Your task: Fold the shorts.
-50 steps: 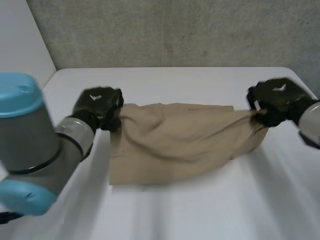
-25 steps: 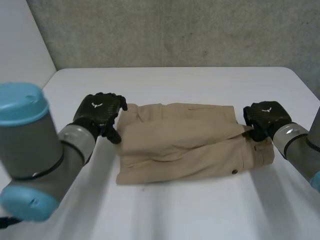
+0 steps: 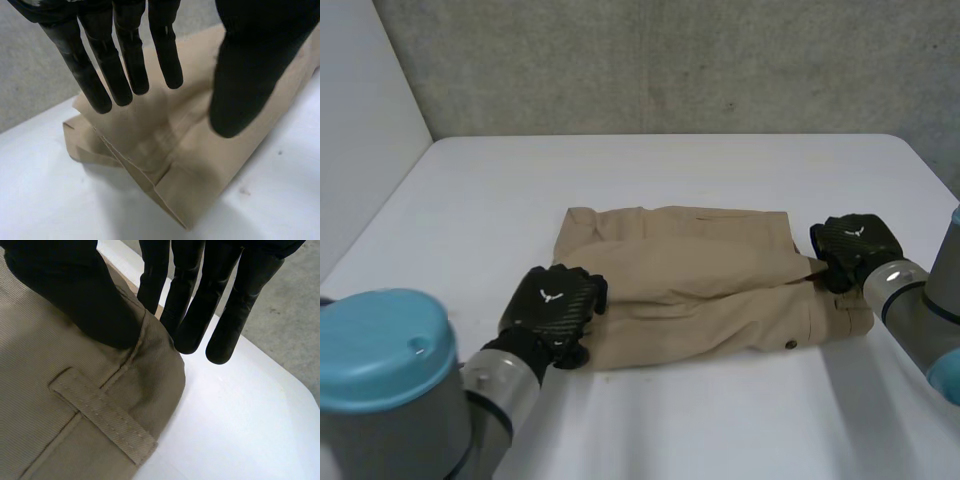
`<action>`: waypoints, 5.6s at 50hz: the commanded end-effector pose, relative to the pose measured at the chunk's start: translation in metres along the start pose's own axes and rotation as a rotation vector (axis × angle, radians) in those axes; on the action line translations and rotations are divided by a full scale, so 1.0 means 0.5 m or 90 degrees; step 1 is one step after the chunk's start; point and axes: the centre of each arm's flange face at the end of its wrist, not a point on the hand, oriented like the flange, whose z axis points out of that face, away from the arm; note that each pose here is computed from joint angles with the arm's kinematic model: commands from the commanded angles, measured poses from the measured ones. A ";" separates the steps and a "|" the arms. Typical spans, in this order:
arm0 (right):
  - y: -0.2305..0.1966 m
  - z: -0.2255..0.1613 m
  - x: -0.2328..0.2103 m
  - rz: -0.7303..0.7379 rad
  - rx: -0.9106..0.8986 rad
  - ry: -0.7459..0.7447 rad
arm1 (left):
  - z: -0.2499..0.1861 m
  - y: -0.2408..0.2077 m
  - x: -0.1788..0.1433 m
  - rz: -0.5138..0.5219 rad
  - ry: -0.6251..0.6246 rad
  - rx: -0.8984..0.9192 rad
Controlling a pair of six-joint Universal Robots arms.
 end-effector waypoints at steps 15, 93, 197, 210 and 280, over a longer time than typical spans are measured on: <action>0.008 -0.014 -0.034 -0.005 -0.002 -0.038 | 0.187 0.057 -0.050 -0.009 -0.056 -0.045; -0.410 -0.286 0.105 -0.114 0.279 0.028 | -0.121 -0.410 -0.136 -0.031 -0.094 0.348; -0.038 -0.029 -0.101 -0.084 0.049 -0.073 | 0.064 0.040 -0.067 -0.032 -0.080 -0.055; -0.035 -0.028 -0.102 -0.083 0.047 -0.075 | 0.065 0.088 -0.058 -0.003 -0.091 -0.073; -0.432 -0.304 0.059 -0.133 0.311 0.043 | -0.171 -0.413 -0.168 0.066 -0.215 0.426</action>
